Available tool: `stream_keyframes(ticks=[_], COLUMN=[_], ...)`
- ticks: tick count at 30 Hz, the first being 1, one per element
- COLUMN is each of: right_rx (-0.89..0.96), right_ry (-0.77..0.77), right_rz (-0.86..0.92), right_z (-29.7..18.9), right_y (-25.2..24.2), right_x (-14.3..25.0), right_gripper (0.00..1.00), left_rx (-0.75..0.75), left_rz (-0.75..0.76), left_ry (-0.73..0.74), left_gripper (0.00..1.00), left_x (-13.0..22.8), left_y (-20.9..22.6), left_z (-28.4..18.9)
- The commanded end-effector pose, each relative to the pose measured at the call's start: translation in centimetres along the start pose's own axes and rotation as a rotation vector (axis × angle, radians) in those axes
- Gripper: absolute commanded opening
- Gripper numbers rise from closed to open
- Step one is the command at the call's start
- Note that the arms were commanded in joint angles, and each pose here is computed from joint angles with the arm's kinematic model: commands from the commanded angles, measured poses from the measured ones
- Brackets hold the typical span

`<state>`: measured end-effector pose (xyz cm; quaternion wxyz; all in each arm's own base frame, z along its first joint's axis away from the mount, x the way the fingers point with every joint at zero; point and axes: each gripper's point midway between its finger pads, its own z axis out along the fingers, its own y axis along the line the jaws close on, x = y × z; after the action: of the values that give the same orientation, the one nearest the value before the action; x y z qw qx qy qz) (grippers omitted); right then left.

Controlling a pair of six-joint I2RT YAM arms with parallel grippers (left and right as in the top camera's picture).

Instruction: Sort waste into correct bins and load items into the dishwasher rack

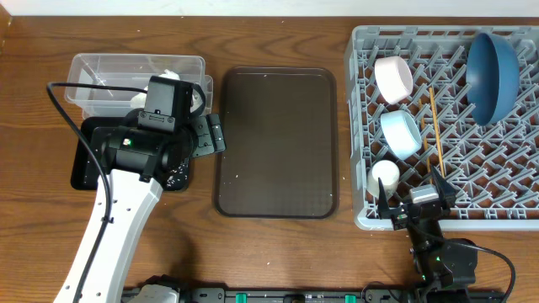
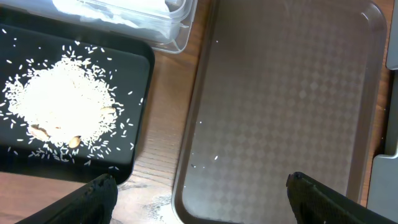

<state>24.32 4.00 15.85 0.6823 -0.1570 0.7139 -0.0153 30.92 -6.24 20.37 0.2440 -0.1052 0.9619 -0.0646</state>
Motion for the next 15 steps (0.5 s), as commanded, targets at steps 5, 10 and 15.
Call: stream_keyframes(ticks=[5,10,15], right_rx=[0.006,0.006,0.006], right_ry=[0.000,0.000,0.000], right_rz=[0.014,0.014,0.014], right_z=[0.0,0.0,0.0], right_y=[-0.1,-0.1,-0.1], right_x=[0.0,0.0,0.0], right_gripper=[0.99,0.99,0.99], left_rx=[-0.061,-0.055,0.033], left_rz=[0.054,0.068,0.140], left_ry=[-0.036,-0.151,-0.378], left_gripper=[0.90,0.90,0.90], left_x=[-0.8,-2.1,-4.0], left_y=[1.1,1.3,1.1], left_z=[-0.4,-1.9,-3.6])
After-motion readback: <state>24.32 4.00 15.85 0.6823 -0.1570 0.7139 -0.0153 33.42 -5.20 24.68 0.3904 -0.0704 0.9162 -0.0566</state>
